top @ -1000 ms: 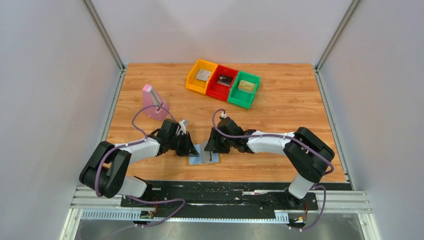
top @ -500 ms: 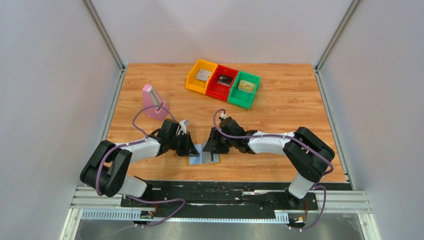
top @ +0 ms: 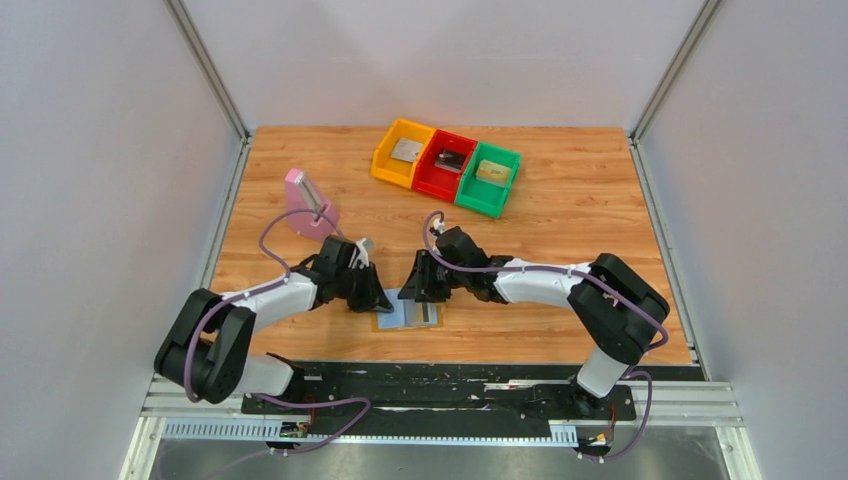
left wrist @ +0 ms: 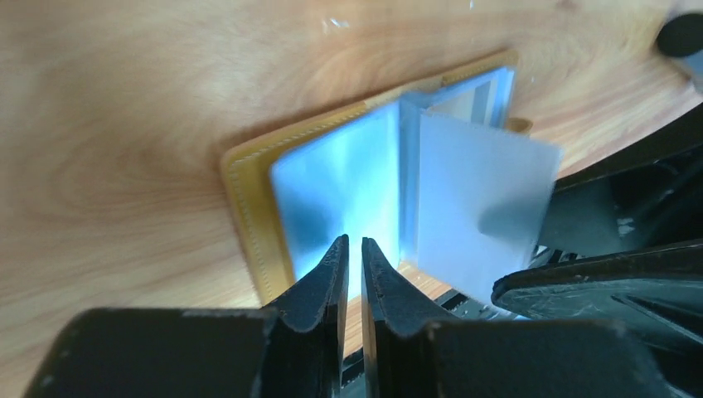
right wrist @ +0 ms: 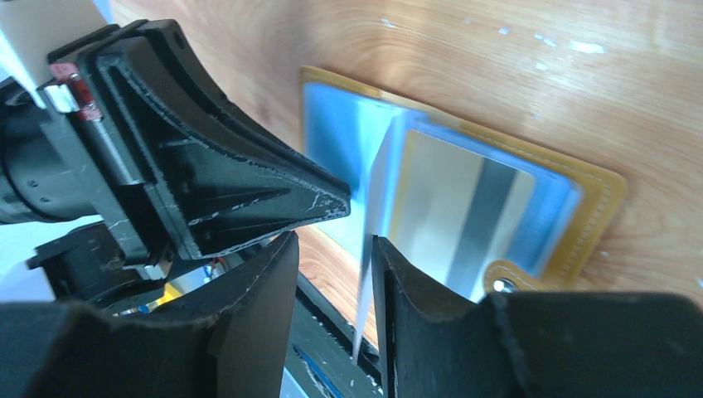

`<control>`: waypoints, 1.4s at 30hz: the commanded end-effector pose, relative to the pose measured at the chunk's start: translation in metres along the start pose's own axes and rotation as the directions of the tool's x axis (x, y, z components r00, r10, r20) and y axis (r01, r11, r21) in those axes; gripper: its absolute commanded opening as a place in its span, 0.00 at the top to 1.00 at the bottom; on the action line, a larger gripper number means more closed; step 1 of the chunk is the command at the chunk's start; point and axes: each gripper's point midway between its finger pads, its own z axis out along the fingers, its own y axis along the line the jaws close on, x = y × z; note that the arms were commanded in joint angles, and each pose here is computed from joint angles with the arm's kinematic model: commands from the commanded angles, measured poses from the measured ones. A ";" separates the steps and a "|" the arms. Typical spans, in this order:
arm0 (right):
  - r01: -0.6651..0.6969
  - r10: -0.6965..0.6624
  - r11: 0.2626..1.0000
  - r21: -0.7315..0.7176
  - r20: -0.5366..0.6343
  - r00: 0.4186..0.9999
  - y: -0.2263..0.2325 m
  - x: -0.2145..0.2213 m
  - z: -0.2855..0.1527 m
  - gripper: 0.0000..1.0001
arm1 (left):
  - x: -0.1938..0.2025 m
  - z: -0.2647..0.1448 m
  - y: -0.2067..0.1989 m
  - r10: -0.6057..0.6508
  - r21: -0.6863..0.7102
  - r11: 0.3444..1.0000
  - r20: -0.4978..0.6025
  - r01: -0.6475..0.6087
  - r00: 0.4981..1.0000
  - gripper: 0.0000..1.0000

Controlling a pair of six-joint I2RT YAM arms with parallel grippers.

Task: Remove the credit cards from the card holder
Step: Remove the credit card from the card holder.

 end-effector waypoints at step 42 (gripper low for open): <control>0.065 -0.091 0.973 0.223 0.110 0.990 -0.029 -0.017 -0.018 0.66 | -0.015 -0.010 -0.044 -0.050 0.324 0.944 -0.020 0.053 0.999 0.61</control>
